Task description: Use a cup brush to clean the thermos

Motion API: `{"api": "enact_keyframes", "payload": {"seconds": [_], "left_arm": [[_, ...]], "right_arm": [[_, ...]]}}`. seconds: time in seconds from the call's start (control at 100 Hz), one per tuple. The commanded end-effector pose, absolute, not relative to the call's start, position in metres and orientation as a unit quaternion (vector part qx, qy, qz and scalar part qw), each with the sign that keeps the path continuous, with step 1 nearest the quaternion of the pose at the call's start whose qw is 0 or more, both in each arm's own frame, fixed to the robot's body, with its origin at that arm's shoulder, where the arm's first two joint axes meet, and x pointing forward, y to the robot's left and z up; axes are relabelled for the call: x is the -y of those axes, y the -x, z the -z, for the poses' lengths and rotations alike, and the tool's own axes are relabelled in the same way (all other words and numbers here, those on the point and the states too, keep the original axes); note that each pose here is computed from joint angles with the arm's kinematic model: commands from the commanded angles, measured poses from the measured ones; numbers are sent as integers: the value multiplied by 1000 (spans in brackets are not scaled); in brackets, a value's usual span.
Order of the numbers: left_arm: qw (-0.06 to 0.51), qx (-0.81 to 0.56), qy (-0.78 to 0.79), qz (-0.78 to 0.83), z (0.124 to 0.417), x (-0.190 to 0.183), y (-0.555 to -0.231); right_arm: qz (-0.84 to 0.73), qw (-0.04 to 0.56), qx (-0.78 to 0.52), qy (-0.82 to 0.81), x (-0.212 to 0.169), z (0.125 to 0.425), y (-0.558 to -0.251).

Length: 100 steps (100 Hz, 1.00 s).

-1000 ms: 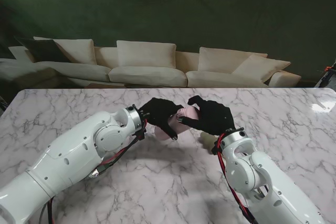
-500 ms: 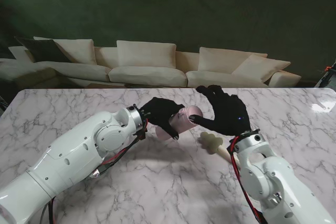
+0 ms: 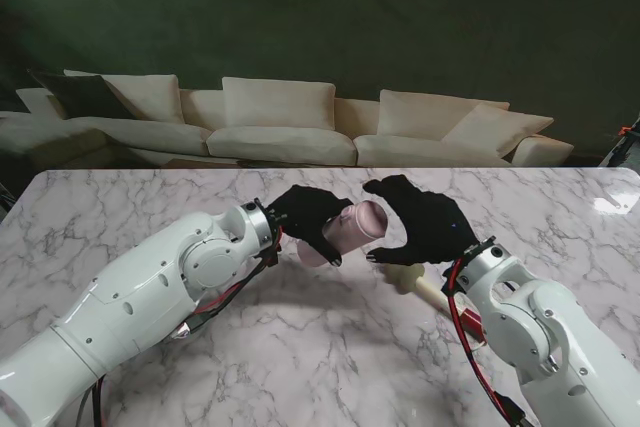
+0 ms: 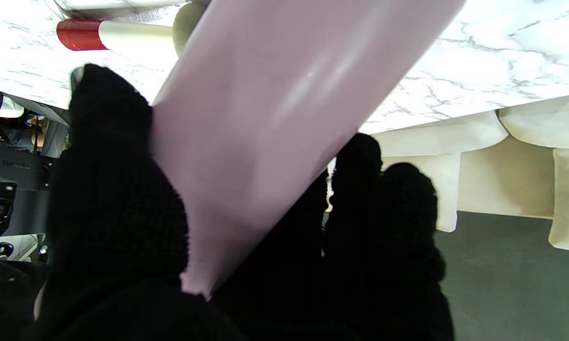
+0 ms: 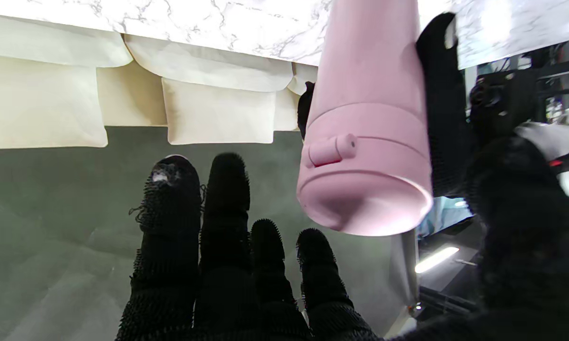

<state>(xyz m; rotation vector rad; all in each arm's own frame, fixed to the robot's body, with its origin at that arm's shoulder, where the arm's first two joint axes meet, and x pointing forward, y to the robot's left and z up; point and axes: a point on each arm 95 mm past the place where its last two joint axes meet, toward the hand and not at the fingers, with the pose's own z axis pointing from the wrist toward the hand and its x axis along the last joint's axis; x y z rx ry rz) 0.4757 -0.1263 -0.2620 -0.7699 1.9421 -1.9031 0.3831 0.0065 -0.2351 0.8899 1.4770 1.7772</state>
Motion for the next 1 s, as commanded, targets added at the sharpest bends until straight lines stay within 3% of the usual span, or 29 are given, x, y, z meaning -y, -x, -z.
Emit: {"api": "enact_keyframes", "payload": {"seconds": [0.0,0.55,0.99], "left_arm": [[153,-681,264,666,258,131,-476],[151,-682,265,665,258,133,-476],[153,-683,266,662,258,132,-476]], "right_arm": [[-681,325,-556,-350,-14,238,-387],[-664,389,-487,-413,-52,251,-395],[-649,419,-498,-394,-38,242,-382]]}}
